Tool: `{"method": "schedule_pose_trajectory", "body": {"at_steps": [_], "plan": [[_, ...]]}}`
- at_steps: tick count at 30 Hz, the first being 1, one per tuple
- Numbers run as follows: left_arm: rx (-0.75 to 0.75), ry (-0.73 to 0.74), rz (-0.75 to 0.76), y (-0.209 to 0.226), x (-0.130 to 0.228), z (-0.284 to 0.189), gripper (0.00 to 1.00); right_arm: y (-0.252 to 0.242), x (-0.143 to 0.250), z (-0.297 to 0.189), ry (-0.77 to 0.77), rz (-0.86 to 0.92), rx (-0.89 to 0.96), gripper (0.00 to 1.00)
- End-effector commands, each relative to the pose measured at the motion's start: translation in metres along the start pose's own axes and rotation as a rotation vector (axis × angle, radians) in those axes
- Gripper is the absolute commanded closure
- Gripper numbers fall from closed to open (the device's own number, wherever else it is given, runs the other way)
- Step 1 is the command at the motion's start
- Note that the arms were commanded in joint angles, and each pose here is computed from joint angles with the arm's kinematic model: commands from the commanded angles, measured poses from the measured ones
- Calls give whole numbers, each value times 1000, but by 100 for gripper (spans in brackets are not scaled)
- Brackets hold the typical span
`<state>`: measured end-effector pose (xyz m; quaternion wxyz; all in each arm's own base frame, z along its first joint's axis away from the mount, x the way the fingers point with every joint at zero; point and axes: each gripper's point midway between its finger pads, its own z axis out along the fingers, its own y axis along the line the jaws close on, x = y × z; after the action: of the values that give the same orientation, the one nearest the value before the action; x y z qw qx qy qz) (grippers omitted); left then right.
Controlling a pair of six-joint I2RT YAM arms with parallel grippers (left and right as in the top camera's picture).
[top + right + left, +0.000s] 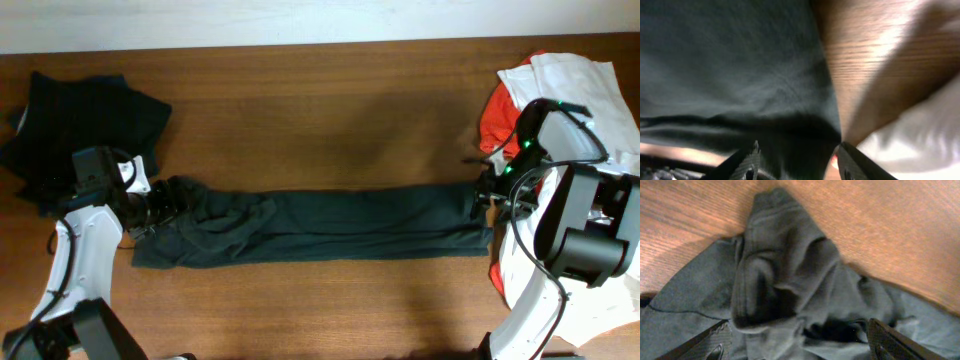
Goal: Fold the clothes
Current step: 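Grasp the strip's right end with the right gripper and fold it leftward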
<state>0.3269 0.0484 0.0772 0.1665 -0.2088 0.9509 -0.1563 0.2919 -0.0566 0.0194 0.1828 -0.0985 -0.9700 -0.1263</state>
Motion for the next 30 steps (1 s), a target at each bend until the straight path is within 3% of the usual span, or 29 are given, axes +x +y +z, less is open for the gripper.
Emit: {"method": "schedule_pose_trajectory", "body": {"at_steps": [1, 4, 8, 10, 11, 15, 17, 21, 24, 30], "plan": [[35, -10, 1, -8, -2, -10, 14, 1, 6, 21, 18, -34, -33, 44], [27, -9, 0, -6, -2, -10, 14, 3, 12, 33, 36, -31, -54, 45], [27, -9, 0, -6, -2, -10, 14, 16, 12, 33, 32, -28, -128, 79], [27, -9, 0, -7, -2, -10, 14, 16, 12, 33, 31, -28, -128, 85], [26, -9, 0, -6, -2, -10, 14, 16, 10, 33, 24, -30, -127, 96], [24, -9, 0, -6, -2, -10, 14, 13, -1, 21, -22, -33, -114, 96], [-20, -12, -5, 2, -2, -10, 14, -1, -12, -10, -75, 45, -35, 96], [-27, -13, -5, 3, -2, -10, 14, 18, -20, -75, -219, -21, 21, 96], [-27, -13, -5, 3, -2, -10, 14, 57, -13, -85, -248, -131, 60, 96], [-27, -11, -5, 3, -1, -10, 14, 176, 19, -43, -171, -387, 147, 96]]}}
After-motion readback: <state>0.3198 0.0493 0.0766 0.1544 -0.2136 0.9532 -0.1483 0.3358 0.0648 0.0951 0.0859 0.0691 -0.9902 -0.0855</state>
